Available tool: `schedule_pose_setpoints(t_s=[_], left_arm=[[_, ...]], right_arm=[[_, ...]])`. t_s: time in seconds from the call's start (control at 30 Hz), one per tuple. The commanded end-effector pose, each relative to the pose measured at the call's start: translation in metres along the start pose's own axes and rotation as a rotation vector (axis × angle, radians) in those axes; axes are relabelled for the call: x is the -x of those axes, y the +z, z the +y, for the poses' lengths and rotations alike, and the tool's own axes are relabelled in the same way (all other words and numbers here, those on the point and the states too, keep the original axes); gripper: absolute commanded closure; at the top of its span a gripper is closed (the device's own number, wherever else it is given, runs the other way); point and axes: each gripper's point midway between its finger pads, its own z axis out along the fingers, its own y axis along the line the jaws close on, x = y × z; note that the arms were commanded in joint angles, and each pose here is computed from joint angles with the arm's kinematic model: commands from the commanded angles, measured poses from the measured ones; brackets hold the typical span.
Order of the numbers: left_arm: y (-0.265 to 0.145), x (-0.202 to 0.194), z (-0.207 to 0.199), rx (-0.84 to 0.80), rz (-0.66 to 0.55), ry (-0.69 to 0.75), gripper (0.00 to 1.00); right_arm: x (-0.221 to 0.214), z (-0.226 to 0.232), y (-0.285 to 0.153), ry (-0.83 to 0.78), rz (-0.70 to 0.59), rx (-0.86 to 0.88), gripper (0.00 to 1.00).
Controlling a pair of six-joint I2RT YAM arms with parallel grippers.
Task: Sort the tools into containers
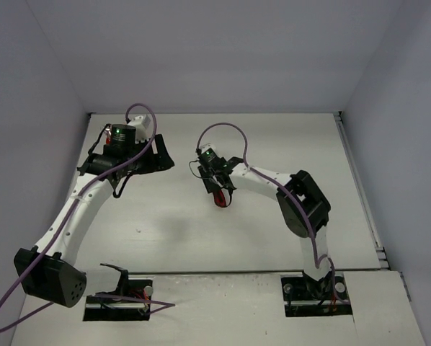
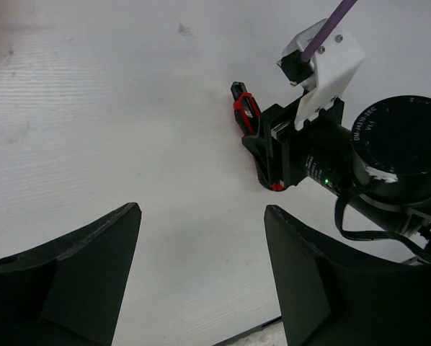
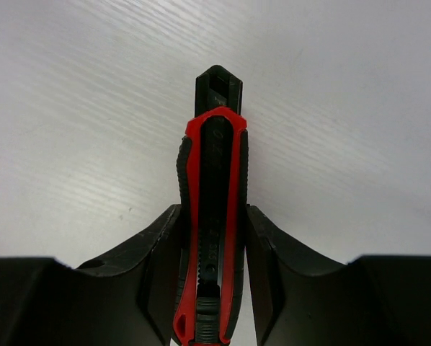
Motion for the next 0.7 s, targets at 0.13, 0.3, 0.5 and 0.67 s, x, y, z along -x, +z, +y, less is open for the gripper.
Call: schedule_pose_setpoints(t_s=[0.13, 0.3, 0.5, 0.67], left_arm=[[-0.021, 0.048, -0.088, -0.374, -0.041, -0.027, 0.33], [-0.021, 0.063, -0.110, -0.458, -0.072, -0.023, 0.33], [-0.016, 0.079, -0.137, -0.589, -0.125, -0.084, 0.33], [-0.009, 0.081, -0.153, -0.626, -0.131, -0.083, 0.33]], right_arm=[[0.104, 0.008, -0.139, -0.220, -0.417, 0.189, 1.00], [0.119, 0.013, -0.184, -0.250, -0.543, 0.263, 0.98], [0.121, 0.018, -0.203, -0.254, -0.593, 0.310, 0.97], [0.122, 0.020, -0.216, -0.246, -0.624, 0.337, 0.96]])
